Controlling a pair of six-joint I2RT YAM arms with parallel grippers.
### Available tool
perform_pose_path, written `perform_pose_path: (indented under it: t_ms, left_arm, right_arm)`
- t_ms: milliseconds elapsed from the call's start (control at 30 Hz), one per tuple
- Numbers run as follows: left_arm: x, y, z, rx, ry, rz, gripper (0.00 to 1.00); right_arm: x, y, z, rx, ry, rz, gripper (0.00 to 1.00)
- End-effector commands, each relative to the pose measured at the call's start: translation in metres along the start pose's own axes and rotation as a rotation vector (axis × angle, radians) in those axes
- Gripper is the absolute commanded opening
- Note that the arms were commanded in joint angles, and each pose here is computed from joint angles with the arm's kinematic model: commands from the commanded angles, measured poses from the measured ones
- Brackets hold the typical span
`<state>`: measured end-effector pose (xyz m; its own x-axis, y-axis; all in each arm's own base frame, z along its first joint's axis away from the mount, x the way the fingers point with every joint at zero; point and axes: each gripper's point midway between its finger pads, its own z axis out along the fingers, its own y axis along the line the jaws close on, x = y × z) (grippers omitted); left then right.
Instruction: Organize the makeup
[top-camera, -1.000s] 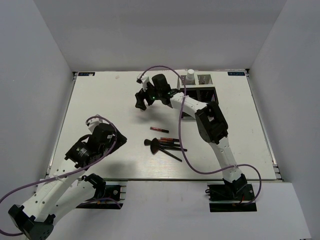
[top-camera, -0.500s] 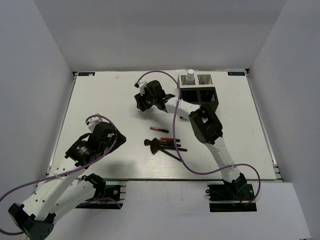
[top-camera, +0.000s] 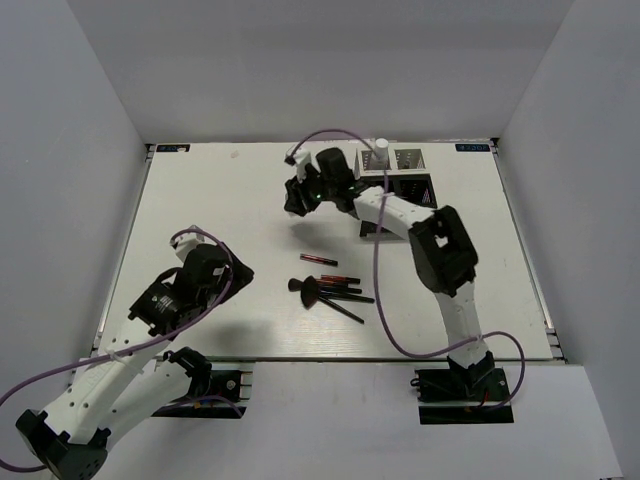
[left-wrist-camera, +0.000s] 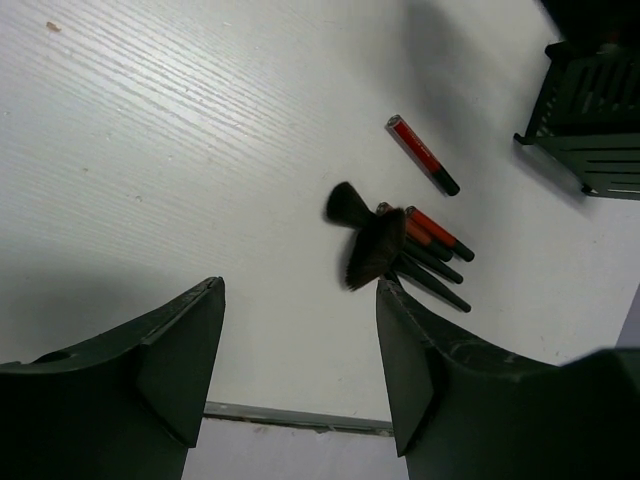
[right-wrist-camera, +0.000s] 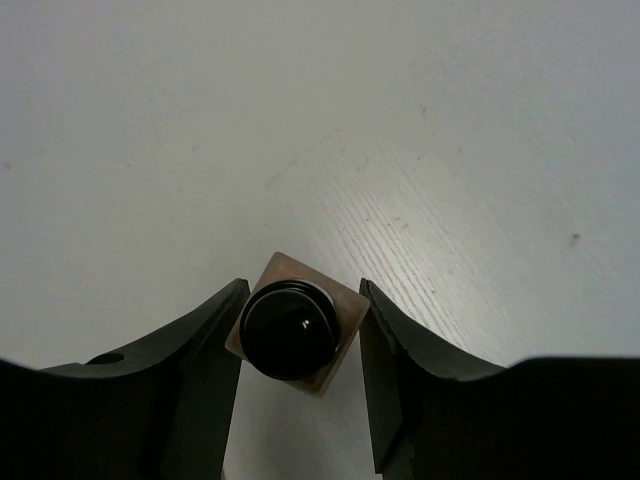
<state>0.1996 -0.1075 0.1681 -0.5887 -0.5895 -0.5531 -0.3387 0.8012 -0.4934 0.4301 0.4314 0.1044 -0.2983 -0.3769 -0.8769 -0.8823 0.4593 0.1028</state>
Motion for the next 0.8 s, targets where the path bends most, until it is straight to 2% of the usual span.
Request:
perform_pose_path:
  t_ms: [0,133,267,300,367,467,700,767]
  left_arm:
    - [-0.008,-0.01,0.001,0.054,-0.042,-0.016,0.72]
    - [-0.002,-0.015,0.01,0.088,-0.034,-0.005,0.72]
    - [0.001,-0.026,0.017,0.128,-0.02,0.015,0.71]
    - [0.001,-0.03,0.02,0.138,-0.019,0.02,0.71]
    - [0.004,-0.033,0.023,0.146,-0.006,0.037,0.71]
    - [0.006,-0.039,0.027,0.171,0.003,0.044,0.7]
    - [0.008,-0.052,0.032,0.201,0.025,0.069,0.7]
    - [0.006,-0.054,0.031,0.201,0.025,0.075,0.7]
  right_arm:
    - [-0.132,0.008,-0.096,-0.047,-0.296,-0.128,0.0]
    - [-0.151,-0.012,-0.156,0.004,-0.328,-0.119,0.0]
    - [-0.162,-0.04,-0.22,0.168,-0.362,-0.095,0.0]
    - [-0.153,-0.065,-0.237,0.256,-0.352,-0.062,0.0]
    - [-0.155,-0.077,-0.263,0.334,-0.37,-0.055,0.0]
    - [-0.129,-0.129,-0.305,0.496,-0.343,-0.003,0.0]
    - [-0.076,-0.188,-0.321,0.56,-0.273,0.162,0.0]
    - [-0.075,-0.2,-0.323,0.568,-0.275,0.166,0.0]
